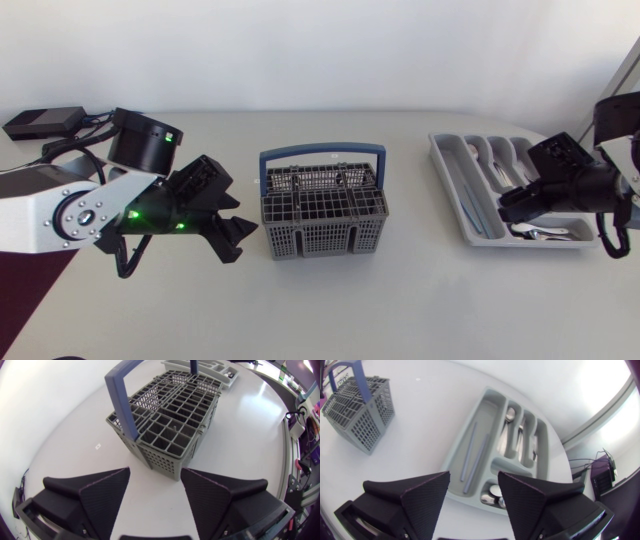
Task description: Transfer all utensils from the basket to the drawer tray.
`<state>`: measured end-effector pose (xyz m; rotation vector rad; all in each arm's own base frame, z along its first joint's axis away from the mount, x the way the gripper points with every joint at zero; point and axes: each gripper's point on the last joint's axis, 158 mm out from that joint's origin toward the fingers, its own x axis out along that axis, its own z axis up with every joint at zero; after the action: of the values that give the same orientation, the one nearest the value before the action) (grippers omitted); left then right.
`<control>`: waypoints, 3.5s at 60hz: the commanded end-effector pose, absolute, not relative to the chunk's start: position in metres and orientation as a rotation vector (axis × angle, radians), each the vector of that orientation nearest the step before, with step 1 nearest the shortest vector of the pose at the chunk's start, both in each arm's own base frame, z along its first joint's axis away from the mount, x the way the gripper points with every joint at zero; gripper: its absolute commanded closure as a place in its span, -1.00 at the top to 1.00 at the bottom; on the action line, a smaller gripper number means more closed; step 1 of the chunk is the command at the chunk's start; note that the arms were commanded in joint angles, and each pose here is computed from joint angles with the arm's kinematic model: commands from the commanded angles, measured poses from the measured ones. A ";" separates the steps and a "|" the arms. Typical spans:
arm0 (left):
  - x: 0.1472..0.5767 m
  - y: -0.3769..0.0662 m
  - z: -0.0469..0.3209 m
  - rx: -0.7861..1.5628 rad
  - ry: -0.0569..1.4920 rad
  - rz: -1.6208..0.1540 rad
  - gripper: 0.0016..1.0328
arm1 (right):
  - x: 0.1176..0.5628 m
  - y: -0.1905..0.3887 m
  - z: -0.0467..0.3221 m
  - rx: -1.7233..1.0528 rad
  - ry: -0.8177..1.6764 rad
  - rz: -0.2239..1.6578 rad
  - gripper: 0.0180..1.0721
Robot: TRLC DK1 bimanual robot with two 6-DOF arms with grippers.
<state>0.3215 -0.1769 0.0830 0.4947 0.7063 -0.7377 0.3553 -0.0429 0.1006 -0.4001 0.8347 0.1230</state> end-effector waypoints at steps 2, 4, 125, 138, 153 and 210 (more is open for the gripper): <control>0.329 -0.171 0.077 0.473 0.728 -0.705 0.38 | 0.347 -0.002 0.095 -0.351 0.844 0.201 0.38; 0.332 -0.170 0.077 0.465 0.728 -0.697 0.38 | 0.348 0.011 0.096 -0.344 0.842 0.225 0.38; 0.384 -0.126 0.065 0.388 0.747 -0.551 0.39 | 0.363 0.137 0.047 -0.320 0.925 0.364 0.31; 0.377 -0.108 0.086 0.365 0.698 -0.504 0.76 | 0.358 0.109 0.067 -0.319 0.872 0.314 0.90; 0.366 -0.092 0.117 0.335 0.622 -0.465 0.89 | 0.349 0.071 0.104 -0.282 0.758 0.228 0.91; 0.296 -0.035 0.177 0.285 0.285 -0.214 0.90 | 0.281 -0.017 0.170 -0.322 0.417 -0.008 0.91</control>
<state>0.3014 -0.0389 0.1794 0.3142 0.3064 -0.2362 0.2868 -0.0140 0.1710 -0.3111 0.4497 0.0082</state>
